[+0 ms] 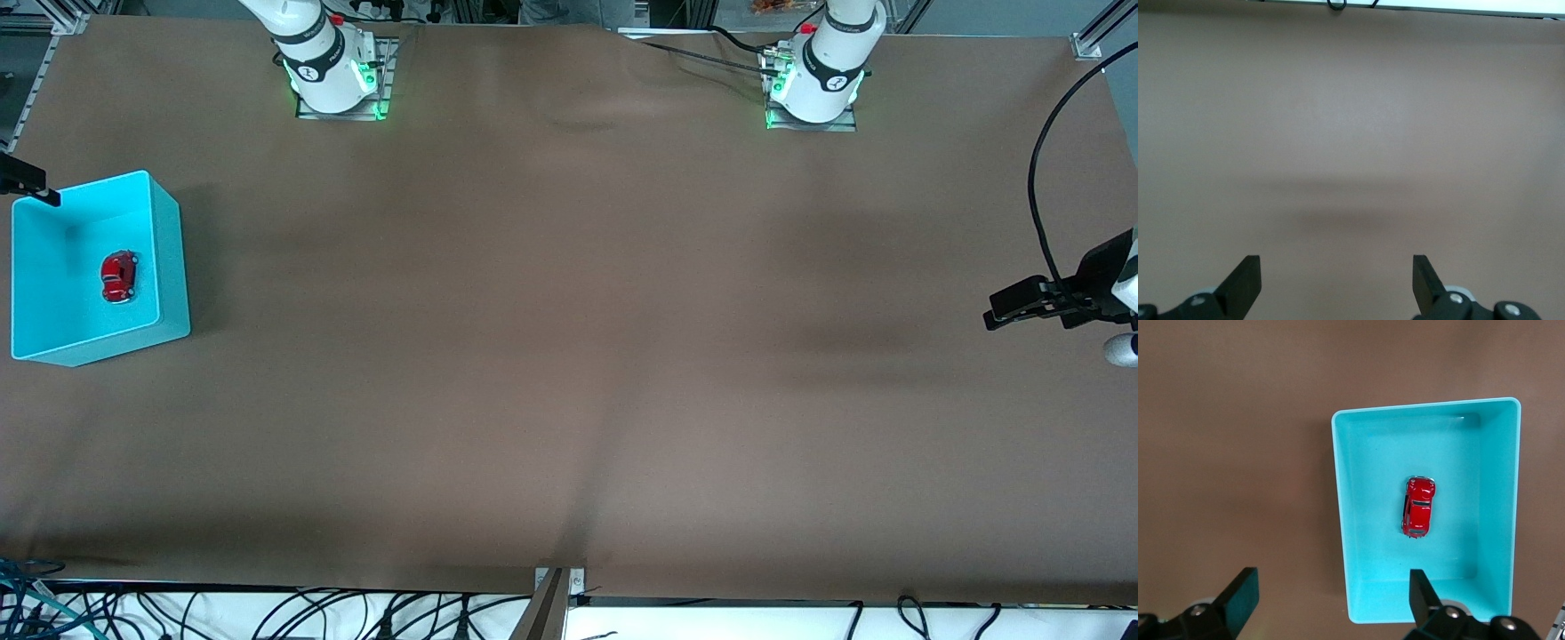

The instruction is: Wind red beetle toy and store in blue box

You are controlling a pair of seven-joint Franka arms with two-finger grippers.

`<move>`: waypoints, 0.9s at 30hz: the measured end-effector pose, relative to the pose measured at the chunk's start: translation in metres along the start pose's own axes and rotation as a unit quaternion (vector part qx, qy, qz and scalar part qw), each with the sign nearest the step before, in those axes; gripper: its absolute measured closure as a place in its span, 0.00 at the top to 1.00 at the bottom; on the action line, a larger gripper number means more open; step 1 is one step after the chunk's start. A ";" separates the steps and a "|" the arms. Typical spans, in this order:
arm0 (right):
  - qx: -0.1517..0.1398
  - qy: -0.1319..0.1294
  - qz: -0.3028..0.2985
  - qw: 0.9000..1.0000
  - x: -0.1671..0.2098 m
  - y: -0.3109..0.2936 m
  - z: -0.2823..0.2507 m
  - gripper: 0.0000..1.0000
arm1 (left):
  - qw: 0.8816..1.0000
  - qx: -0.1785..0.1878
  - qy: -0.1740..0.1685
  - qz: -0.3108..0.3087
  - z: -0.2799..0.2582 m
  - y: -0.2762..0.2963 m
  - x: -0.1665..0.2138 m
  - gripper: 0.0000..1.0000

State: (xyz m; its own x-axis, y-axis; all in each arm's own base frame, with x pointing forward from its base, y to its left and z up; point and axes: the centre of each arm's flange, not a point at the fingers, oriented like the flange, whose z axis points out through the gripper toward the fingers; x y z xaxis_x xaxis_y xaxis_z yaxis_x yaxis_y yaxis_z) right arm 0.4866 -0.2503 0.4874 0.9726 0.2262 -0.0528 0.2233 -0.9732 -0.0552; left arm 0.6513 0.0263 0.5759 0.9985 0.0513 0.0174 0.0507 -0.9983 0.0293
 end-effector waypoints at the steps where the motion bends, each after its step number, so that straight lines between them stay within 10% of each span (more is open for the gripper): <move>1: 0.000 0.001 0.000 1.000 -0.001 -0.002 -0.003 1.00 | 1.000 0.000 0.000 0.000 0.000 0.000 0.000 1.00; 27: 0.001 -0.002 0.066 0.998 0.038 -0.132 -0.054 1.00 | 1.000 0.000 0.000 0.000 0.000 0.000 0.000 1.00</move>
State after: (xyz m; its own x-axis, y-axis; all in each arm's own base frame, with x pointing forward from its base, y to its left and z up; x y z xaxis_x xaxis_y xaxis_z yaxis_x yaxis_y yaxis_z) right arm 0.4980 -0.1159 0.5461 0.9934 0.0956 -0.0631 0.0926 -0.9945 -0.0486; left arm 0.6513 0.0263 0.5758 0.9985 0.0513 0.0174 0.0508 -0.9983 0.0293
